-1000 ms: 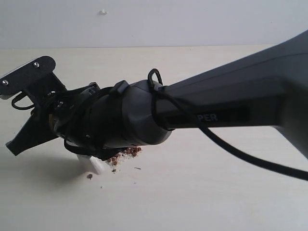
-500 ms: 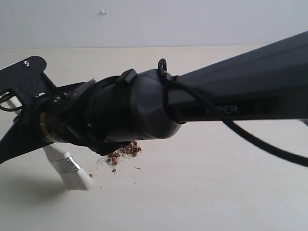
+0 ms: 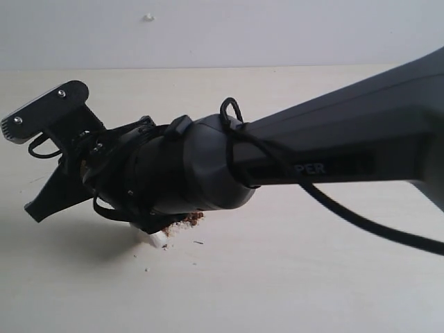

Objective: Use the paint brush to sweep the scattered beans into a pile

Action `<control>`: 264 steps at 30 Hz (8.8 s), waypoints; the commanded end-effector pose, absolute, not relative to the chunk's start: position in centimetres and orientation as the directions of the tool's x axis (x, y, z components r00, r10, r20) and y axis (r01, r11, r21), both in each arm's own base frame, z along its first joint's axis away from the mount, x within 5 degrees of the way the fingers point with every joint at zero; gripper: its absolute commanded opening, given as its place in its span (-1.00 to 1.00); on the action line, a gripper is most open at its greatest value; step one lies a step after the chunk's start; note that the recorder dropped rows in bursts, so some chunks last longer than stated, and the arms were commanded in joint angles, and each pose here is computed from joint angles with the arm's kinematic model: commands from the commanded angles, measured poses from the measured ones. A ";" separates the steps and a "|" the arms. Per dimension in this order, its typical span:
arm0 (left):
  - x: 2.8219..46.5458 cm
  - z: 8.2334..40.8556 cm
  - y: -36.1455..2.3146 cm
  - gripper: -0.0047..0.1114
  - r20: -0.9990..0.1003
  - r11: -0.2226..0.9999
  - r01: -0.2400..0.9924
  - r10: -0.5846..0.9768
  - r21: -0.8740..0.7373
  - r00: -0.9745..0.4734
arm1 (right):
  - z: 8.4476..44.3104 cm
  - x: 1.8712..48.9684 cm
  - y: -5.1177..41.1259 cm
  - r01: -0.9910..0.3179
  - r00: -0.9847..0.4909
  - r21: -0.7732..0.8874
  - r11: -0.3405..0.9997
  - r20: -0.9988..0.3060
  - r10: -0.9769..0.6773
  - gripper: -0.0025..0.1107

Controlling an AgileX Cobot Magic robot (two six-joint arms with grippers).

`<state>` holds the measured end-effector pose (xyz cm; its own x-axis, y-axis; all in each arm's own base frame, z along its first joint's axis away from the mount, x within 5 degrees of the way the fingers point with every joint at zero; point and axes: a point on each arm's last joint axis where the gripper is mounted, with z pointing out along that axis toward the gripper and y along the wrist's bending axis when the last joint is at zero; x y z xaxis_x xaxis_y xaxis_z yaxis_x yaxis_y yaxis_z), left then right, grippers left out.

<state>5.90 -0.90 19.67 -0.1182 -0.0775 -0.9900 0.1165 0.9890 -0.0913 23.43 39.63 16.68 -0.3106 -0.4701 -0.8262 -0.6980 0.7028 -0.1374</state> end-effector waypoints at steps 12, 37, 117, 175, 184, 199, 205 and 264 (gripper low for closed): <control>5.8 19.7 -0.9 -0.92 -0.990 0.989 0.117 -0.083 -0.095 -0.110 | 19.5 21.6 40.4 -0.833 -0.268 -0.035 0.552 -0.847 -0.459 -0.96; 5.8 19.7 -0.9 -0.92 -0.990 0.989 0.117 -0.083 -0.095 -0.110 | 15.9 23.7 36.0 -0.790 -0.338 -0.081 0.608 -0.770 -0.541 -0.96; 5.8 19.7 -0.9 -0.92 -0.990 0.989 0.117 -0.083 -0.095 -0.110 | 16.7 27.0 39.8 -0.819 -0.323 0.003 0.574 -0.830 -0.456 -0.96; 5.8 19.7 -0.9 -0.92 -0.990 0.989 0.117 -0.083 -0.095 -0.110 | 12.0 37.5 34.3 -0.947 0.248 -0.235 -0.217 -0.968 -0.034 -0.96; 5.8 19.7 -0.9 -0.92 -0.990 0.989 0.117 -0.083 -0.095 -0.110 | 12.9 36.7 34.0 -0.948 0.158 -0.104 -0.301 -0.974 -0.161 -0.96; 5.8 19.7 -0.9 -0.92 -0.990 0.989 0.117 -0.083 -0.095 -0.110 | 16.6 36.7 34.0 -0.908 0.319 -0.274 -0.315 -0.942 -0.100 -0.96; 5.8 19.7 -0.9 -0.92 -0.990 0.989 0.117 -0.083 -0.095 -0.110 | 17.0 37.2 34.1 -0.886 0.398 -0.352 -0.302 -0.912 -0.102 -0.96; 5.8 19.7 -0.9 -0.92 -0.990 0.989 0.117 -0.083 -0.095 -0.110 | 14.1 42.4 30.4 -1.000 0.016 -0.024 0.018 -0.939 -0.344 -0.96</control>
